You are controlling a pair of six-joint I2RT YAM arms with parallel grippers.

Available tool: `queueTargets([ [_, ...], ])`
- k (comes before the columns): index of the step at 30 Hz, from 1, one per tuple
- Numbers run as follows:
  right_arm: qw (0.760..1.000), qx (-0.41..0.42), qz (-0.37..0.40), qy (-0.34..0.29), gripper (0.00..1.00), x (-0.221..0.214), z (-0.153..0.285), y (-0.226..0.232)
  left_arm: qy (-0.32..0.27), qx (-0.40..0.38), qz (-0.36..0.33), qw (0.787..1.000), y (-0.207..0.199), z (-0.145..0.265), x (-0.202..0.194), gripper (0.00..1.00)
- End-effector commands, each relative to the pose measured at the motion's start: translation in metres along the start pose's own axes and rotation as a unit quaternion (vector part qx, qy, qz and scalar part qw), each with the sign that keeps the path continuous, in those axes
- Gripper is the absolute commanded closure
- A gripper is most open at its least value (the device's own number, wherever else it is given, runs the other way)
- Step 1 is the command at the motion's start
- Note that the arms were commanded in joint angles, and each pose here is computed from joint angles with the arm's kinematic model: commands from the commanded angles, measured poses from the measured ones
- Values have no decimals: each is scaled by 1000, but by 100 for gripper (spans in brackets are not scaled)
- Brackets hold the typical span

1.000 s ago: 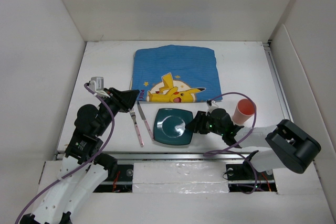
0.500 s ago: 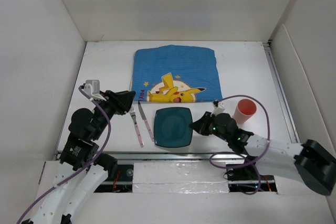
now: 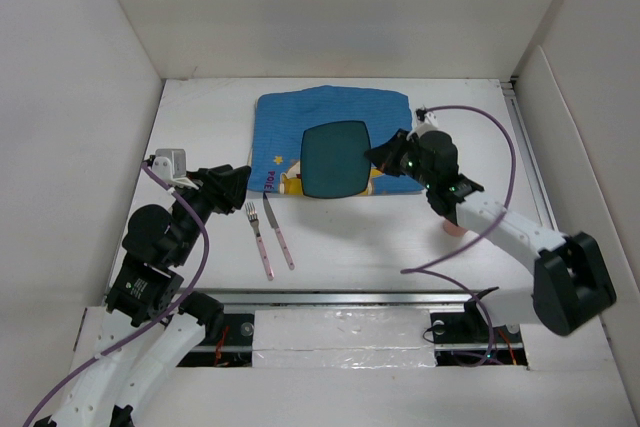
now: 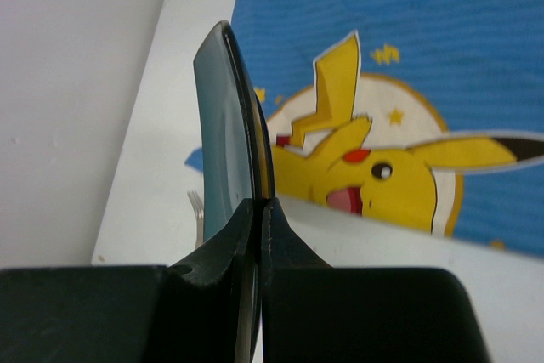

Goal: Set the dinner table for one person

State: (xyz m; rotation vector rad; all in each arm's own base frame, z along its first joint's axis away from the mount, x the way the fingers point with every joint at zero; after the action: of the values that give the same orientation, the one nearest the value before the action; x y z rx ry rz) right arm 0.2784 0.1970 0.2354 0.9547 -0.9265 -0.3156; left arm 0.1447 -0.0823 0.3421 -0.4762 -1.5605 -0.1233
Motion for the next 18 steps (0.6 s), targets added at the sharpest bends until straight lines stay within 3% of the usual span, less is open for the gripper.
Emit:
queueTargets([
  [1,986,157,0,-58,100,54,-26,55,-12,19,-15,1000,6,0,-1,54],
  [3,991,126,-8,-55,100,61,-60,36,-12,16,-17,1000,5,0,-2,54],
  [6,989,143,-9,-41,100,92,-92,35,-9,12,-21,1000,5,0,-4,54],
  [10,989,139,-49,3,100,96,-137,2,-15,25,-20,999,8,3,-3,54],
  [18,989,127,-70,7,100,97,-158,-22,-14,25,-20,999,8,3,-3,54],
])
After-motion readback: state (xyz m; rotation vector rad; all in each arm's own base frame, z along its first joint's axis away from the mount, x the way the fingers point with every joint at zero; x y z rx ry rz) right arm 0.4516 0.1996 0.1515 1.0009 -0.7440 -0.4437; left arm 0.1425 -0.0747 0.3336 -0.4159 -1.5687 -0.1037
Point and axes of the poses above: each gripper's point midway between its finger pads, its own z axis back along the fingers, its own y axis along the line the jaws close on, x = y × z, the point moved 8 cm from there along z, back along the fingers, and after that the axes turned 13 degrees about -z, right-handed, at the moved point
